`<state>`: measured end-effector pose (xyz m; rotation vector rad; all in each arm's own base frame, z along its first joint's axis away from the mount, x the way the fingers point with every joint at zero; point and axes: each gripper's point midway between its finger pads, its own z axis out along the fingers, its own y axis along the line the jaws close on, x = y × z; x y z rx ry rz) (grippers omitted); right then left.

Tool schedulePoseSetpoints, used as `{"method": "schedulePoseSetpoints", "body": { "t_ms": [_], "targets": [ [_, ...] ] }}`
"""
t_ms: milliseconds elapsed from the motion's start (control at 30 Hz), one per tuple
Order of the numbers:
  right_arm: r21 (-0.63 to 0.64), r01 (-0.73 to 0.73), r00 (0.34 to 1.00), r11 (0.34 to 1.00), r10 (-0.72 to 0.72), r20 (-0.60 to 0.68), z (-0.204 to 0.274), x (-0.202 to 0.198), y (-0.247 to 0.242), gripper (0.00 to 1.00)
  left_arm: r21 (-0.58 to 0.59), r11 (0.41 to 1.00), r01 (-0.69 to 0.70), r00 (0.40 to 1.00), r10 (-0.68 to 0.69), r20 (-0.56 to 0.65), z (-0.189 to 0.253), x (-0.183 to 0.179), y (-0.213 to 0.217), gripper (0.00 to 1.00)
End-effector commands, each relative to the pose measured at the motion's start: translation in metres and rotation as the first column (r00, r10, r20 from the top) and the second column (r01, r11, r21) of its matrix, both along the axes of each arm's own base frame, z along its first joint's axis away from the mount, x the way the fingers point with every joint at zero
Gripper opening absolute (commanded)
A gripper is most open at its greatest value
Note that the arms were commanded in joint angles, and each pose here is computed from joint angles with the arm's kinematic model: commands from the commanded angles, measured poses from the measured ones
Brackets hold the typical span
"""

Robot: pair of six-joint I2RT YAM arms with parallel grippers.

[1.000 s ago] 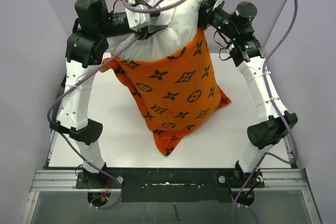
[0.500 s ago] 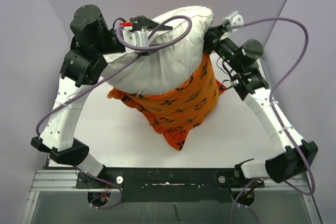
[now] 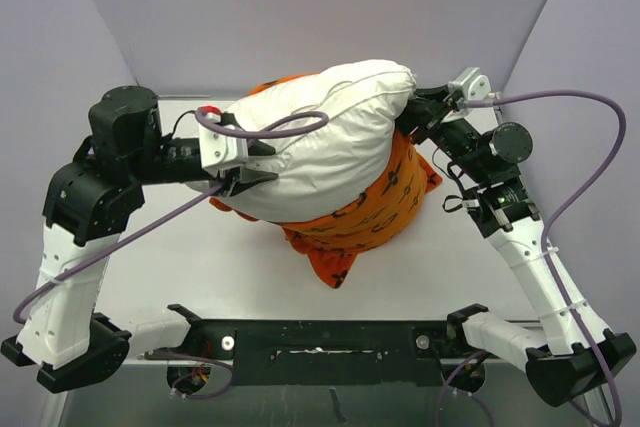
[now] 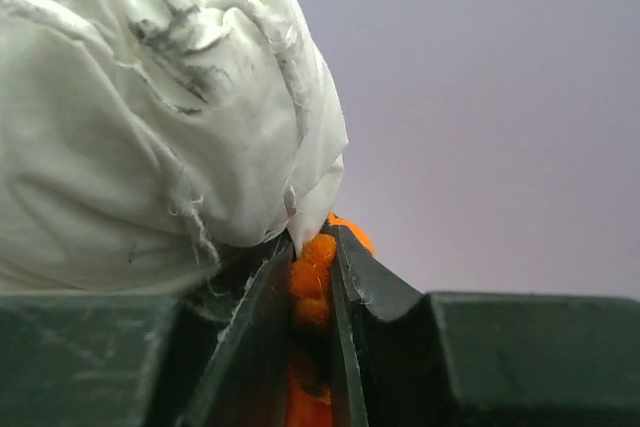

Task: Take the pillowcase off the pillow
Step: Remove the pillow from the pillowcase.

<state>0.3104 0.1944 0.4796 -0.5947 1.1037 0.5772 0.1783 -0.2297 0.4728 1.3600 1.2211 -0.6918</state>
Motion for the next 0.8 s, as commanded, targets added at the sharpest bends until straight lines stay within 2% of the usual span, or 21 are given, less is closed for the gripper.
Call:
{"method": "schedulePoseSetpoints", "body": {
  "t_ms": [0, 33, 67, 167, 333, 467, 667, 767],
  "targets": [
    [-0.04, 0.114, 0.993, 0.993, -0.115, -0.019, -0.012, 0.007, -0.02, 0.0, 0.09, 0.841, -0.534, 0.845, 0.533, 0.038, -0.006, 0.056, 0.073, 0.86],
    [-0.043, 0.115, 0.993, 0.992, -0.116, -0.028, -0.014, 0.008, -0.02, 0.0, 0.104, 0.845, -0.524, 0.851, 0.523, 0.041, -0.005, 0.051, 0.075, 0.96],
    [-0.047, 0.116, 0.992, 0.992, -0.118, -0.038, -0.016, 0.008, -0.02, 0.0, 0.115, 0.846, -0.521, 0.853, 0.52, 0.042, -0.003, 0.046, 0.077, 0.98],
    [-0.055, 0.119, 0.99, 0.991, -0.122, -0.065, -0.022, 0.01, -0.02, 0.0, 0.134, 0.847, -0.515, 0.857, 0.511, 0.066, 0.004, 0.03, 0.088, 0.98],
    [-0.057, 0.106, 0.99, 0.993, -0.111, -0.086, -0.024, 0.008, -0.019, 0.0, 0.04, 0.82, -0.571, 0.81, 0.554, 0.193, 0.037, 0.015, 0.113, 0.98],
    [-0.065, 0.085, 0.992, 0.994, -0.09, -0.084, -0.022, 0.001, -0.017, 0.0, 0.105, 0.823, -0.558, 0.827, 0.541, 0.156, 0.023, 0.008, 0.115, 0.98],
    [-0.099, 0.04, 0.995, 0.994, -0.049, -0.089, -0.023, -0.011, -0.014, 0.0, 0.114, 0.855, -0.506, 0.862, 0.499, 0.089, 0.003, 0.023, 0.091, 0.98],
    [-0.118, 0.021, 0.996, 0.993, -0.031, -0.084, -0.021, -0.018, -0.013, 0.0, 0.122, 0.825, -0.552, 0.834, 0.542, 0.101, -0.002, 0.053, 0.088, 0.98]
  ]
}}
